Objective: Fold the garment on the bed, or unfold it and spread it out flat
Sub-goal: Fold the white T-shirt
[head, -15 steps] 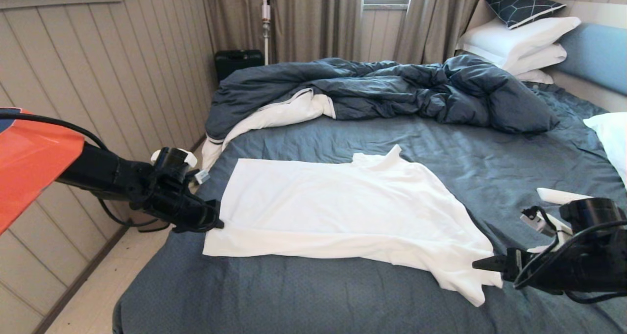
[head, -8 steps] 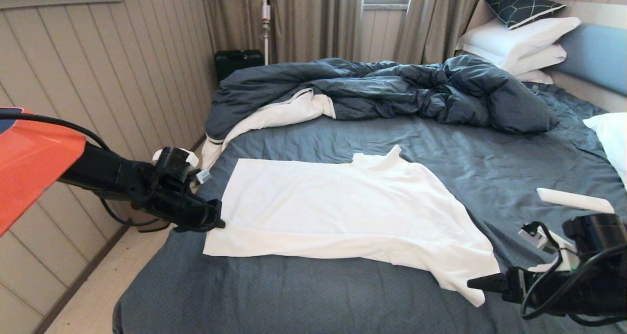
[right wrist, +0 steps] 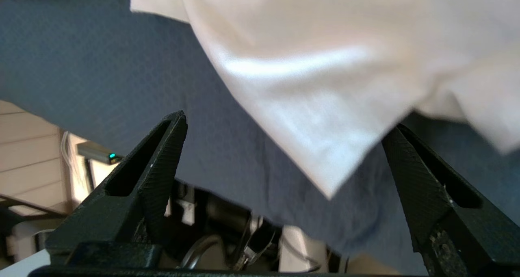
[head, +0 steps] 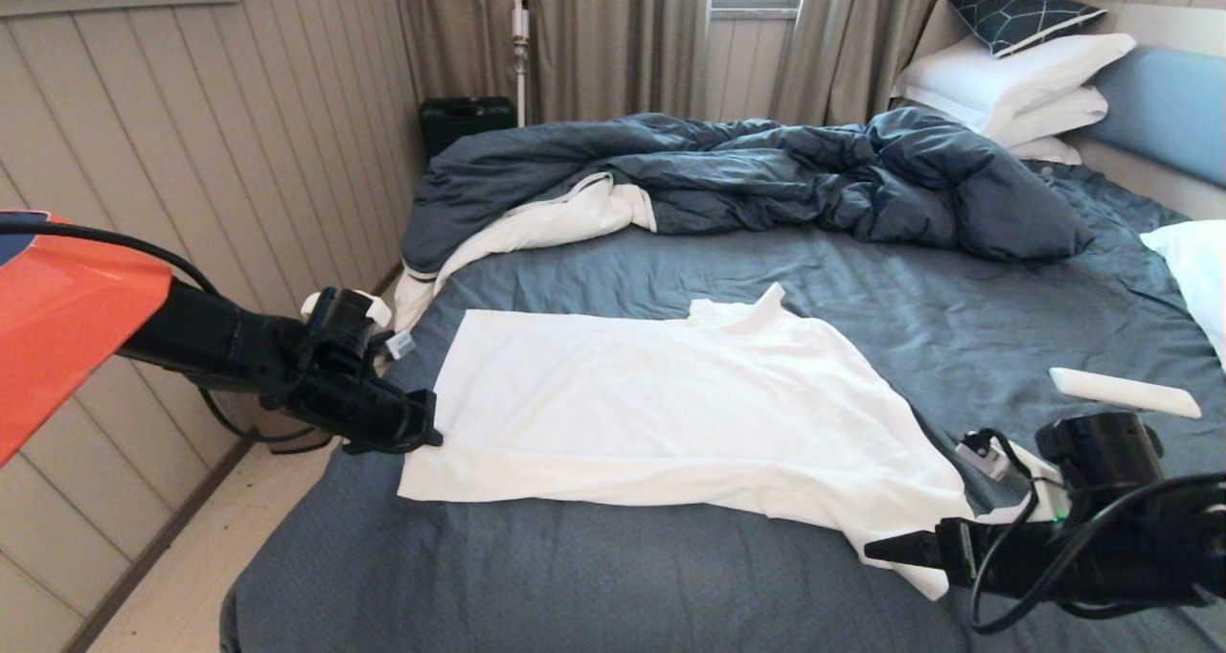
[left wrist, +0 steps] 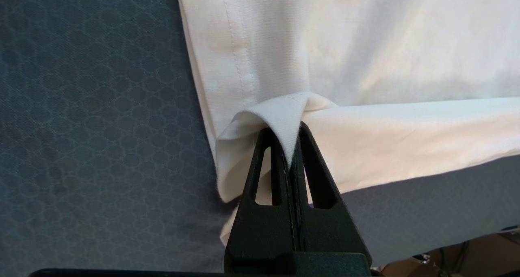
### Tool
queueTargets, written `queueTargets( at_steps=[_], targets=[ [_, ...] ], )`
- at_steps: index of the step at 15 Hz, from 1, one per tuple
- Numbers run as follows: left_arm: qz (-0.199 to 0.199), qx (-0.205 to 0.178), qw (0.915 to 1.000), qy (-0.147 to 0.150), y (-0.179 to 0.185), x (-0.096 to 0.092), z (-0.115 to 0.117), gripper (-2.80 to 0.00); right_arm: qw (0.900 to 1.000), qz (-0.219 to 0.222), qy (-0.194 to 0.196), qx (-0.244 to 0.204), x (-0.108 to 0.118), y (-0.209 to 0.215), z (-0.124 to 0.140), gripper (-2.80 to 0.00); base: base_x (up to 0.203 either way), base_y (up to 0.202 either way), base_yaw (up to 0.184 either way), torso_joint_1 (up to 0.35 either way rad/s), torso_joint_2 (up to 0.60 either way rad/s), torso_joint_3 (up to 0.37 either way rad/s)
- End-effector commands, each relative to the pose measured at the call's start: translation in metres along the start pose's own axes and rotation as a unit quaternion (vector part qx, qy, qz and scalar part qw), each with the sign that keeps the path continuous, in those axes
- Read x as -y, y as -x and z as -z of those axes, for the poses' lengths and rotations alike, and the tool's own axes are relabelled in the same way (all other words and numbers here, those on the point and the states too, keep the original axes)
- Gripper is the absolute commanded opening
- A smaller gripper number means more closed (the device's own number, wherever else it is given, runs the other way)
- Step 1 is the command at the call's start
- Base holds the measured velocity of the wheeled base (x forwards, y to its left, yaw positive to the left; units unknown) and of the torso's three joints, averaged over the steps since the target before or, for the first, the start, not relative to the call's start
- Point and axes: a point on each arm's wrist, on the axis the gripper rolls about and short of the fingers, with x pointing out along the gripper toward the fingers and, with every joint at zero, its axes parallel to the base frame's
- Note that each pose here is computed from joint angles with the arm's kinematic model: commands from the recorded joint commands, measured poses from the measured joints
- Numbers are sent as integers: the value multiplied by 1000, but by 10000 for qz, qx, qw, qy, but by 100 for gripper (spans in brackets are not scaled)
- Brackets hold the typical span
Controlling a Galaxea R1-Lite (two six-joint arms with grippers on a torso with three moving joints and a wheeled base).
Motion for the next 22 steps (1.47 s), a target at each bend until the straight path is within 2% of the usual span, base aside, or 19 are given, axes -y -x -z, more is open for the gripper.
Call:
queueTargets(
  at_steps=[1,3,9,10,17,22],
  targets=[
    [12,-17,10000,1,0,1,1,-280,9999,-44,71,-59,-1,-6,6,0,0,0,0,0,0,0],
    [14,-10,10000,-1,0,1,1,-280,9997,-47,226,35,-1,-6,14,0,0,0,0,0,0,0],
    [79,-61,9999,-8,-3,2,2,-280,9994,-32,325,100,1,-9,21,0,0,0,0,0,0,0],
    [101,-66,9999,-8,-3,2,2,-280,9994,9,344,104,0,-10,21,-280,0,0,0,0,0,0],
    [104,-84,9999,3,-5,1,2,-280,9993,6,361,94,-1,-8,23,-280,0,0,0,0,0,0],
    [102,-93,9999,6,-5,1,2,-280,9987,-6,508,25,-2,-4,32,-280,0,0,0,0,0,0]
  ],
)
